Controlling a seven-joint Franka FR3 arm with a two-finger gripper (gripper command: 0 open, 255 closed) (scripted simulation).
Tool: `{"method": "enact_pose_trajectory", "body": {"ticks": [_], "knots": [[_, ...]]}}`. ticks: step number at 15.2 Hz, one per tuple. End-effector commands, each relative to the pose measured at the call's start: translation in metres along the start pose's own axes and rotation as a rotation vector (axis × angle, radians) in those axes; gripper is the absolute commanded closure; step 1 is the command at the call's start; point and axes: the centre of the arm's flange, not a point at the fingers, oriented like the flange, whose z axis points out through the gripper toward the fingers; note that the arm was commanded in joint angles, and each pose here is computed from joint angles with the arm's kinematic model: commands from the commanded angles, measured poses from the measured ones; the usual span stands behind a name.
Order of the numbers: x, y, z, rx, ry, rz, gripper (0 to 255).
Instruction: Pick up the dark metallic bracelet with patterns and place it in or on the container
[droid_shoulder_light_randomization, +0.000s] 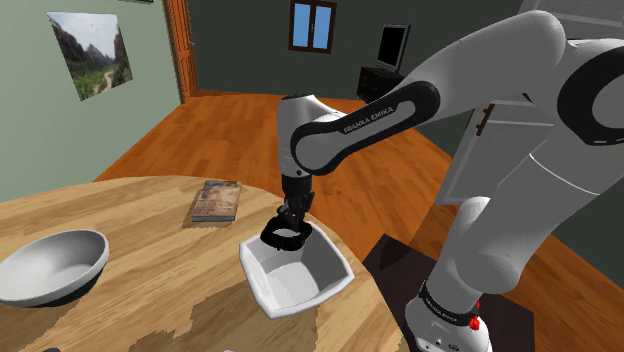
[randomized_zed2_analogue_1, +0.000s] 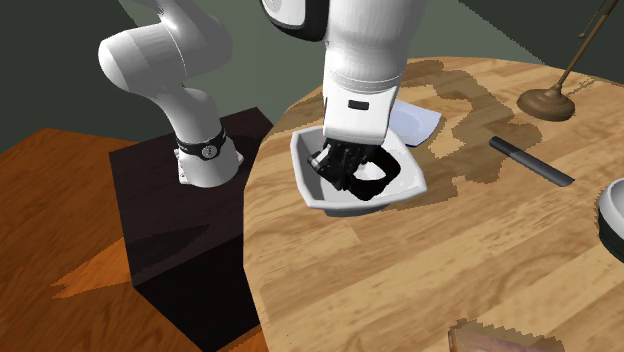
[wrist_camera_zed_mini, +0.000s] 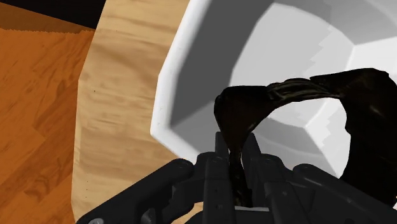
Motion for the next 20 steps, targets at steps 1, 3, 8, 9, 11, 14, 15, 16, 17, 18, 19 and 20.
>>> {"method": "enact_pose_trajectory", "body": {"ticks": [1, 3, 8, 9, 11, 14, 15, 16, 17, 18, 19, 20], "knots": [[0.000, 0.000, 0.007, 0.000, 0.001, 0.000, 255], [0.001, 0.000, 0.007, 0.000, 0.001, 0.000, 255], [0.001, 0.000, 0.007, 0.000, 0.001, 0.000, 255], [0.000, 0.000, 0.007, 0.000, 0.001, 0.000, 0], [0.000, 0.000, 0.007, 0.000, 0.001, 0.000, 0], [0.001, 0.000, 0.007, 0.000, 0.001, 0.000, 0], [0.001, 0.000, -0.006, 0.000, 0.001, 0.000, 0], [0.001, 0.000, -0.019, 0.000, 0.001, 0.000, 0], [0.001, 0.000, -0.032, 0.000, 0.001, 0.000, 0], [0.000, 0.000, -0.043, 0.000, 0.001, 0.000, 0], [0.000, 0.000, -0.043, 0.000, 0.001, 0.000, 0], [0.000, 0.000, -0.043, 0.000, 0.001, 0.000, 0]]}}
